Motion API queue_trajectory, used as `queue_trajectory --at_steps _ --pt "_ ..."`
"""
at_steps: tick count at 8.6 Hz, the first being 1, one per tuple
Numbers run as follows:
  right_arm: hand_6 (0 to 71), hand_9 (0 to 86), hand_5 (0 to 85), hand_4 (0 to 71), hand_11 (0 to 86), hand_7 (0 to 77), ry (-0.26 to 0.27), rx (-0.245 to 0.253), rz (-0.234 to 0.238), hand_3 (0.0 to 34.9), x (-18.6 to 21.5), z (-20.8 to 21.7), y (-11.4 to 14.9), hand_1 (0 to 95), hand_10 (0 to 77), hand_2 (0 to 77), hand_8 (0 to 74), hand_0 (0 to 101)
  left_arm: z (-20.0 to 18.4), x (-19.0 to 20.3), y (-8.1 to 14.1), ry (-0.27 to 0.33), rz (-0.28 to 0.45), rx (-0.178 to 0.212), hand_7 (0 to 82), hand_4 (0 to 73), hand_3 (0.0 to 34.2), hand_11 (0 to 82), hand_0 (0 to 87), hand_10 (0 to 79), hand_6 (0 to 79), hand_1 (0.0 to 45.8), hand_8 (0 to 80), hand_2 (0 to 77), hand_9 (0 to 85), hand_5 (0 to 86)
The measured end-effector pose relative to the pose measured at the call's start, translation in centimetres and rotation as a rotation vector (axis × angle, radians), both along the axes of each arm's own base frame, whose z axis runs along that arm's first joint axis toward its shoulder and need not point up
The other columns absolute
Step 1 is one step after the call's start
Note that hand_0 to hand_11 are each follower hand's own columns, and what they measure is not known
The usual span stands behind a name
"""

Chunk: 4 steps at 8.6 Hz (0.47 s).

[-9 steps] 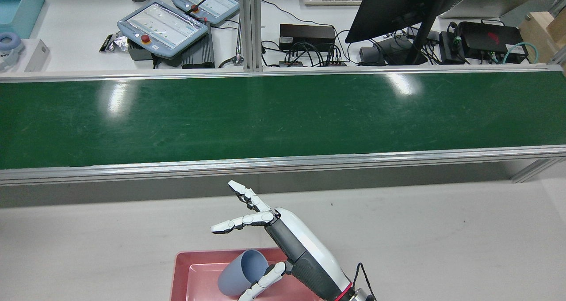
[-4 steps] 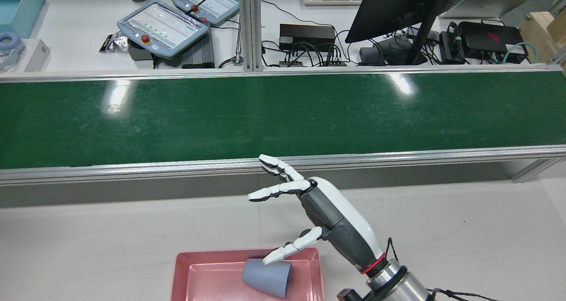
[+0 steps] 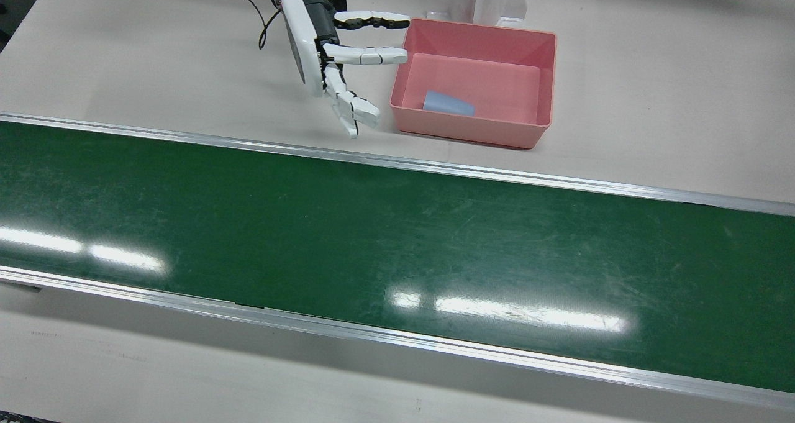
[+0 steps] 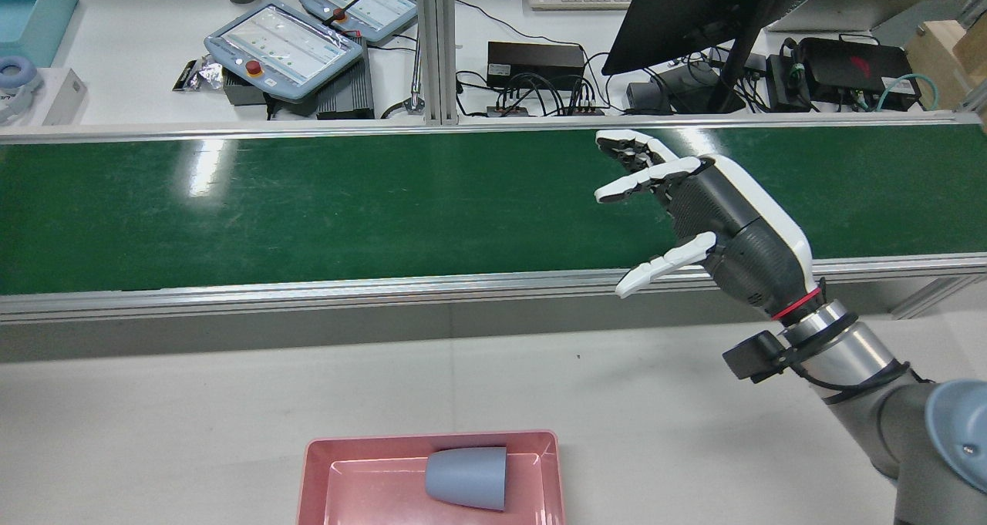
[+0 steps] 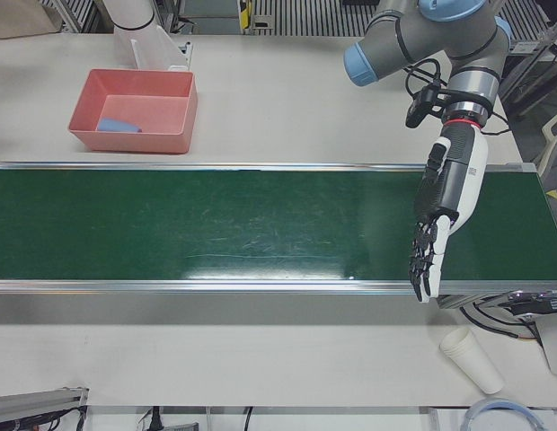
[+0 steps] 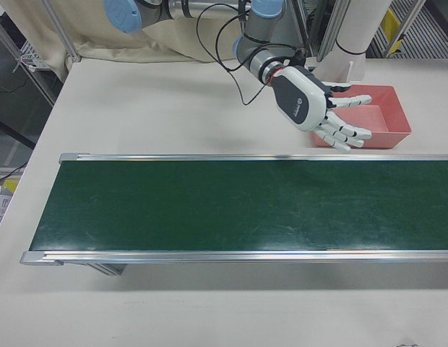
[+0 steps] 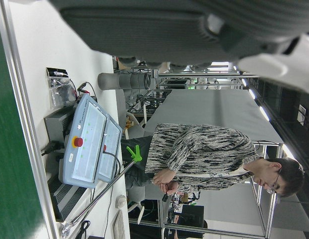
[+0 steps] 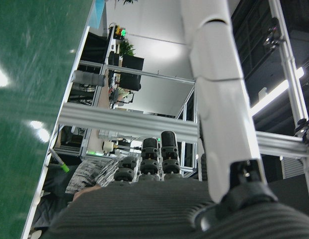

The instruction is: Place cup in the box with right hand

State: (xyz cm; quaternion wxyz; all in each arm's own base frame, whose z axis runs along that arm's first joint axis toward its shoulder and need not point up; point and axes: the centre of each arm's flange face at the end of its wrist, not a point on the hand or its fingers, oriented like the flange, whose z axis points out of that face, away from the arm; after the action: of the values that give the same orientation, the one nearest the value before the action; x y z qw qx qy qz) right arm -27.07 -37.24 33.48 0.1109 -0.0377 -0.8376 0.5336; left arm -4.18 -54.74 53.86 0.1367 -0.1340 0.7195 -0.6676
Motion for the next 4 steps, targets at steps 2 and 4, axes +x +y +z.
queue_trajectory --at_steps 2,4 --pt "8.2 16.9 8.2 36.5 12.5 27.3 0.009 -0.098 0.011 0.0 5.2 4.0 -4.4 20.2 6.5 0.5 10.9 74 0.0 0.0 0.0 0.000 0.000 0.001 0.5 1.1 0.0 0.0 0.0 0.0 0.0 0.5 0.0 0.5 0.0 0.5" --pt "6.5 17.5 9.3 26.2 13.6 24.0 0.031 -0.157 0.060 0.0 11.5 7.5 -7.6 25.6 7.1 12.5 10.9 67 0.0 0.0 0.0 0.000 0.000 0.000 0.5 1.1 0.0 0.0 0.0 0.0 0.5 0.5 0.0 0.5 0.0 0.5"
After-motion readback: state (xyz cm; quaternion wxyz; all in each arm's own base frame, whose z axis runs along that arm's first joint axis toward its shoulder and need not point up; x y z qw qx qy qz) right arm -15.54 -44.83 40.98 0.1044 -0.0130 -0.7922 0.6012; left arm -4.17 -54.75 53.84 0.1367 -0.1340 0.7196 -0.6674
